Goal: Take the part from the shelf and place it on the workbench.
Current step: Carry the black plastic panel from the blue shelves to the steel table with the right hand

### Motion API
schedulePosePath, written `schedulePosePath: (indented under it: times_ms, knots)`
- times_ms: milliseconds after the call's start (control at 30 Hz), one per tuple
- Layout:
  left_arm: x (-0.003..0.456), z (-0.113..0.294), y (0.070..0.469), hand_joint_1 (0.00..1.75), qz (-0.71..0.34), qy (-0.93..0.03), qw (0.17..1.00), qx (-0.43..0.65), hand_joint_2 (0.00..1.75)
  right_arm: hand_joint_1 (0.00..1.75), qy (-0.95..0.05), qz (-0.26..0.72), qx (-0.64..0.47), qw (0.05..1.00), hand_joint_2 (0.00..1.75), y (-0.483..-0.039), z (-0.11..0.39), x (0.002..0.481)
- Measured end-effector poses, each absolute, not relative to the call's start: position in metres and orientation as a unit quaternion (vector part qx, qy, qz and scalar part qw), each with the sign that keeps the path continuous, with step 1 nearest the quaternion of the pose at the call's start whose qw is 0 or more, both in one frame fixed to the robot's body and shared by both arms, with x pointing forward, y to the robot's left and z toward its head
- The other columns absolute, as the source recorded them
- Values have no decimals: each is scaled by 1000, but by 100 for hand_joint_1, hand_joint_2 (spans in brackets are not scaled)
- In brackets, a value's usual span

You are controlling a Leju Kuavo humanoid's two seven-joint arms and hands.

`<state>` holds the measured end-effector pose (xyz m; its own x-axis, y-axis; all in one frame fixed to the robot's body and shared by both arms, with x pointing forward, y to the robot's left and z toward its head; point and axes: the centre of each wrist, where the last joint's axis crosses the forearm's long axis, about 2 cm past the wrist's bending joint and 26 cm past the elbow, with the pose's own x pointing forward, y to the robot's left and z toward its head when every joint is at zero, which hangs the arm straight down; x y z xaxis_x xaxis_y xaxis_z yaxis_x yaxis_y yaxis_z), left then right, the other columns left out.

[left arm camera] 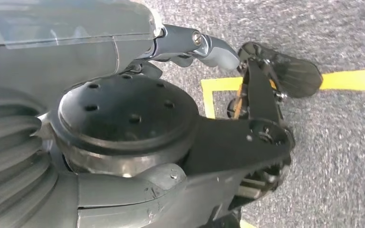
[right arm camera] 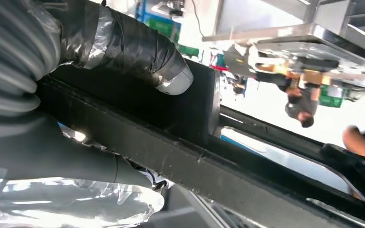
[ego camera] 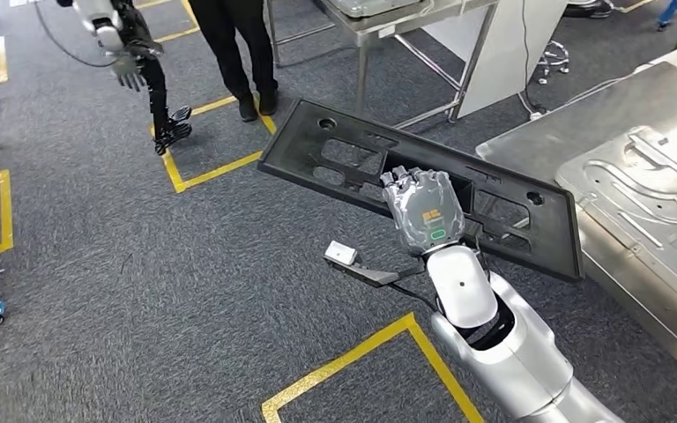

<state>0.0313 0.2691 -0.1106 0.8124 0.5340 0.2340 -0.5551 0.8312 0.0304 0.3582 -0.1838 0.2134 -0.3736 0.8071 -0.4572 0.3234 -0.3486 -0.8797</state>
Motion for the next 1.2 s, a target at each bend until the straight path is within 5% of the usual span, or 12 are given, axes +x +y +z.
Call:
schedulePosePath:
  times_ms: [467, 833, 1200]
  knots:
    - [30, -111, 269, 0, 289, -104, 951, 40, 175, 173, -542, 629, -522, 196, 175, -181, 213, 358]
    - [27, -111, 261, 0, 289, -92, 953, 16, 175, 173, -523, 617, -545, 220, 175, -246, 212, 363]
    - [30, -111, 264, 0, 296, -95, 950, 15, 175, 173, -529, 597, -558, 229, 175, -230, 229, 373]
